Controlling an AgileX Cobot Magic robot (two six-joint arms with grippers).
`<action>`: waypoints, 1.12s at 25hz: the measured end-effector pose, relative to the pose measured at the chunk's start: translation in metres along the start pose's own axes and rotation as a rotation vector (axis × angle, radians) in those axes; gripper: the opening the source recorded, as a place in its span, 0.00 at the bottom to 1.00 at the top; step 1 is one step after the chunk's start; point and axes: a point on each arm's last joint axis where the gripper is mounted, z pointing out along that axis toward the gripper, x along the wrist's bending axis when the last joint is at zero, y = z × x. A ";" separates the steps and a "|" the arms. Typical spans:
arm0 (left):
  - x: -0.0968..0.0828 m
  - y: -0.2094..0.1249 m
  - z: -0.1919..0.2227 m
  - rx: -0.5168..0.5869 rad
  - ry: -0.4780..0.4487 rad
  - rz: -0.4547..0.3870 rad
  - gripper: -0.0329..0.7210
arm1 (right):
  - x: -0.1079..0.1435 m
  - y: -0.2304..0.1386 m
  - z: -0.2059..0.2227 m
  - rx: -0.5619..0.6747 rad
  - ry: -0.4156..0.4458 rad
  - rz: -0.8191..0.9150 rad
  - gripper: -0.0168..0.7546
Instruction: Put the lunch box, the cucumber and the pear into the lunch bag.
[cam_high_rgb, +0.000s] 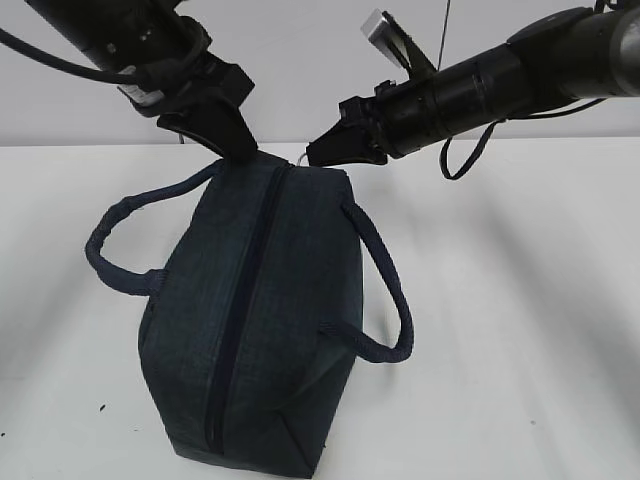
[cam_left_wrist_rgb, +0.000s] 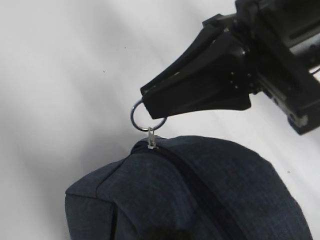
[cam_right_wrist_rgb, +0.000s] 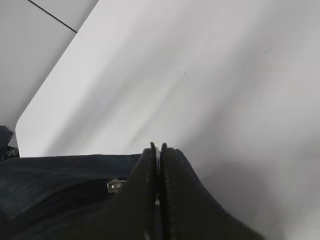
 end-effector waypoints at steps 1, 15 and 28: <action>-0.001 0.000 -0.001 -0.002 -0.002 0.003 0.02 | 0.000 0.000 0.000 -0.001 -0.005 -0.001 0.03; -0.002 0.005 -0.002 -0.066 -0.009 0.017 0.02 | -0.029 -0.014 0.010 0.040 -0.098 0.074 0.03; 0.011 0.027 0.008 -0.285 0.053 -0.035 0.01 | -0.055 -0.015 0.002 -0.005 -0.223 0.071 0.08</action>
